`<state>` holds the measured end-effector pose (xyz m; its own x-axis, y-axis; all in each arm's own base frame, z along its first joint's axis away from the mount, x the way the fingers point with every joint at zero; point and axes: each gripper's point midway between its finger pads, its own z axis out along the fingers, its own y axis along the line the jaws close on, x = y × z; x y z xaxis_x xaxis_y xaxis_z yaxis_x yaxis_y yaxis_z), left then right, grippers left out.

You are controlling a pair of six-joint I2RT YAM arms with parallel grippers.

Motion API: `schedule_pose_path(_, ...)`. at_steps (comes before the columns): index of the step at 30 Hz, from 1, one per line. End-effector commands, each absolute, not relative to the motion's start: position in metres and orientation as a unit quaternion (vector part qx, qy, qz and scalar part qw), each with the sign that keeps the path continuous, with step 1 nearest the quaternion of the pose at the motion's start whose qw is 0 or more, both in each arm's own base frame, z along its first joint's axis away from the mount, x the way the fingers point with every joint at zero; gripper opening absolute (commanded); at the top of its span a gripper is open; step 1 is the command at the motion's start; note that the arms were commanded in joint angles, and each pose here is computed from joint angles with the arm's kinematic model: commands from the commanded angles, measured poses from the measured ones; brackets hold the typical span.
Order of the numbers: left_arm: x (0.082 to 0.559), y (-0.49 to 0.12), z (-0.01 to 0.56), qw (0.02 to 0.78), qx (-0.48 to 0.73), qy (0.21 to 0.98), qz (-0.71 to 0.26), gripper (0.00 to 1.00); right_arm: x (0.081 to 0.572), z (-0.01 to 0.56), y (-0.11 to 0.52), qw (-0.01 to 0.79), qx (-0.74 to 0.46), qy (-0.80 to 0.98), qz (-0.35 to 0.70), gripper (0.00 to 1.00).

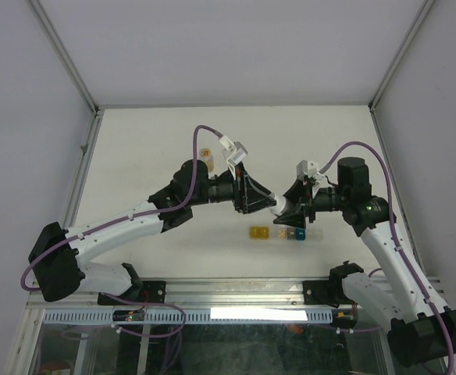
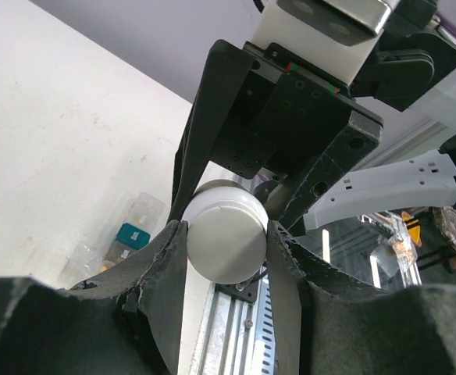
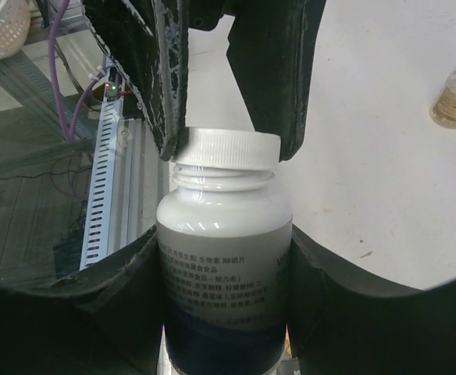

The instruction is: Sort the pills into containers

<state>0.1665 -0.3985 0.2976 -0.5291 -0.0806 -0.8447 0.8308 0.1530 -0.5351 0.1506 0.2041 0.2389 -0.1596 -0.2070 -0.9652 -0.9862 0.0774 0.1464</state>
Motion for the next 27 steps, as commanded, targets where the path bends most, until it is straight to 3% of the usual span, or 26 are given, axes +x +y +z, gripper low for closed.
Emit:
schedule_pose_path(1,0.133,-0.404,0.294,0.362,0.362,0.609,-0.606,0.24,0.143,0.274,0.212,0.457,-0.53,0.524,0.486,0.0)
schedule_pose_path(14,0.118,-0.407,0.245,0.348,0.587,0.51,-0.524,0.25,0.143,0.273,0.212,0.456,-0.528,0.525,0.487,0.0)
schedule_pose_path(22,0.129,-0.402,0.243,0.351,0.641,0.452,-0.513,0.26,0.142,0.274,0.211,0.46,-0.53,0.523,0.485,0.0)
schedule_pose_path(27,0.144,-0.401,0.26,0.382,0.634,0.448,-0.501,0.39,0.141,0.275,0.211,0.461,-0.531,0.52,0.484,0.0)
